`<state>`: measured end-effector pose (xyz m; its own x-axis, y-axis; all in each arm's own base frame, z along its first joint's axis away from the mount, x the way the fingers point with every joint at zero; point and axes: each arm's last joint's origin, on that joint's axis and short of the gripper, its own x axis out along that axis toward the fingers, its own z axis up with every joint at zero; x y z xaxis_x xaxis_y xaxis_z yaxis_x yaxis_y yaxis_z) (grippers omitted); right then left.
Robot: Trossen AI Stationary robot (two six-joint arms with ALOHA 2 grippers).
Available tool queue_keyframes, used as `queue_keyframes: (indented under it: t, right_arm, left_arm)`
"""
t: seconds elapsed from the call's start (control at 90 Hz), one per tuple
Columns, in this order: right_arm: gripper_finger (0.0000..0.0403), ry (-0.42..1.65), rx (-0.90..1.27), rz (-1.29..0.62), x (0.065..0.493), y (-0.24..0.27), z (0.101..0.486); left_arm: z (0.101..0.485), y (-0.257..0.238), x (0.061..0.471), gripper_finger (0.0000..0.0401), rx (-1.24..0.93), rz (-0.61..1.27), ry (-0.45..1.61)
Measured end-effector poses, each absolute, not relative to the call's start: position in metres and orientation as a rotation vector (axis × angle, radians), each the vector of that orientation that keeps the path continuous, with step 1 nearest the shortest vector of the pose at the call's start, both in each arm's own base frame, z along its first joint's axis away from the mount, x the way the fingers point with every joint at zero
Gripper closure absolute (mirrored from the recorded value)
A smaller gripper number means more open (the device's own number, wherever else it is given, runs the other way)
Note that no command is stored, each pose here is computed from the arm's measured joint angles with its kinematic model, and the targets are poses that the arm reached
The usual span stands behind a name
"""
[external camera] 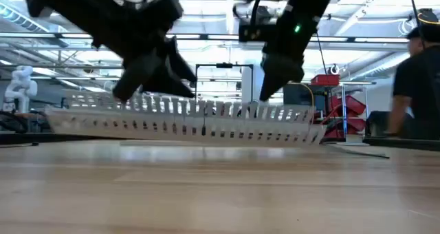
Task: Ziptie cables
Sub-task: Put the cable wire into the cable duct, then close the cable duct
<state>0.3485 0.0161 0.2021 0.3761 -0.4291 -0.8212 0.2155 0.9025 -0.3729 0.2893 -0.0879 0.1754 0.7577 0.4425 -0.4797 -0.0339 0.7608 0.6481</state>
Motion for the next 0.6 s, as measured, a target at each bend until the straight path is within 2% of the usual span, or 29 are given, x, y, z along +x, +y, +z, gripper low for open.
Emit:
queue_keyframes:
  t: [0.089, 0.244, 0.444, 0.6]
  right_arm:
    - [0.039, 1.085, -0.178, -0.346, 0.346, -0.005, 0.206]
    - [0.0358, 1.148, -0.208, -0.361, 0.326, -0.059, 0.212]
    - [0.032, 1.137, 0.104, -0.155, 0.309, -0.104, 0.2]
    - [0.0322, 1.068, 0.003, -0.18, 0.308, -0.109, 0.184]
  left_arm:
    - [0.178, -0.082, 0.284, 0.0179, 0.661, 0.29, 0.712]
    - [0.174, -0.069, 0.275, 0.0179, 0.614, 0.324, 0.824]
    - [0.169, -0.064, 0.27, 0.0179, 0.477, 0.348, 0.877]
    - [0.165, -0.062, 0.265, 0.0179, 0.421, 0.391, 0.917]
